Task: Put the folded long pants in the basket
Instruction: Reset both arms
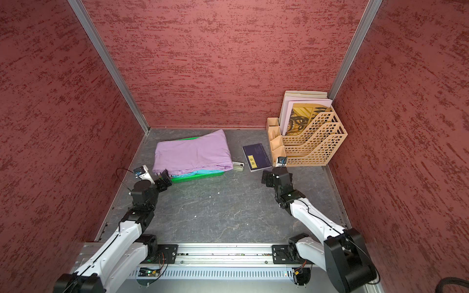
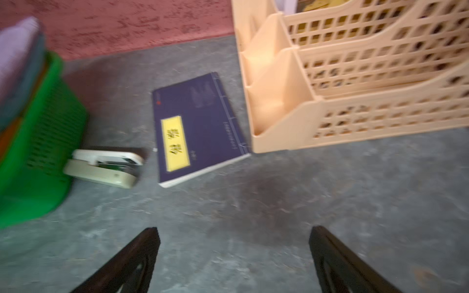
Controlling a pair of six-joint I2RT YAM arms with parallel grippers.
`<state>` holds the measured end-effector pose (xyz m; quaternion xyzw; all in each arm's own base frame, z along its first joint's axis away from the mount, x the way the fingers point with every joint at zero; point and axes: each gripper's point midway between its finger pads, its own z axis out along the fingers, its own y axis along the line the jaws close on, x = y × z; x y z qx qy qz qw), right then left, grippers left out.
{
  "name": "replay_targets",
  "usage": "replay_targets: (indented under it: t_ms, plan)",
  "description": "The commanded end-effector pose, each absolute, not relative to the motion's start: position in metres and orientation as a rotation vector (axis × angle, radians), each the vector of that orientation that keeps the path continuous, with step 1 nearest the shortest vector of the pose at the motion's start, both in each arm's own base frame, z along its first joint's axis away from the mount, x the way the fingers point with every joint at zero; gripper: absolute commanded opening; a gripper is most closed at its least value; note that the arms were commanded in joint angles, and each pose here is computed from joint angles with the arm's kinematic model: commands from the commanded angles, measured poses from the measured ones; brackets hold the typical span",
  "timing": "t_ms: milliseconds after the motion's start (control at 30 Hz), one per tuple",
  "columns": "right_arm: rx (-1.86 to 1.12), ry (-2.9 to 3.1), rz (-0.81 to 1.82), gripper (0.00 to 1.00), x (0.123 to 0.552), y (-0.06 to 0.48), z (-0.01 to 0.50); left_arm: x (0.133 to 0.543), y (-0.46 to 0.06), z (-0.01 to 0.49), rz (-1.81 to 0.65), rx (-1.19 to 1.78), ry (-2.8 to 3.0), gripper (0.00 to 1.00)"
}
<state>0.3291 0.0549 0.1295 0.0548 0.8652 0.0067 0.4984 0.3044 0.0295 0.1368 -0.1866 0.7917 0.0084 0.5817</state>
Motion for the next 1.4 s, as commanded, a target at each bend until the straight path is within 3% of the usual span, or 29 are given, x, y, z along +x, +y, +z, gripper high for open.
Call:
replay_targets:
  t_ms: [0,200,333,433,733,1367]
  plan:
    - [0.139,1.834,-0.206,0.98,0.339,0.022,0.188,0.319,0.032,0.154,0.092,-0.353,1.743,1.00]
    - [0.209,1.825,-0.374,0.98,0.352,-0.017,0.147,0.357,0.023,0.147,0.071,-0.251,1.757,1.00]
    - [0.180,1.647,-0.258,0.98,0.364,-0.015,0.162,0.378,0.019,0.145,0.050,-0.169,1.724,1.00]
    - [0.212,1.643,-0.147,0.98,0.373,-0.022,0.145,0.390,0.019,0.122,0.028,-0.156,1.735,1.00]
    - [0.162,1.801,-0.062,0.98,0.401,-0.017,0.117,0.401,0.010,0.114,-0.045,-0.094,1.827,1.00]
    - [0.153,1.782,-0.063,0.98,0.400,-0.016,0.120,0.401,0.010,0.115,-0.042,-0.098,1.826,1.00]
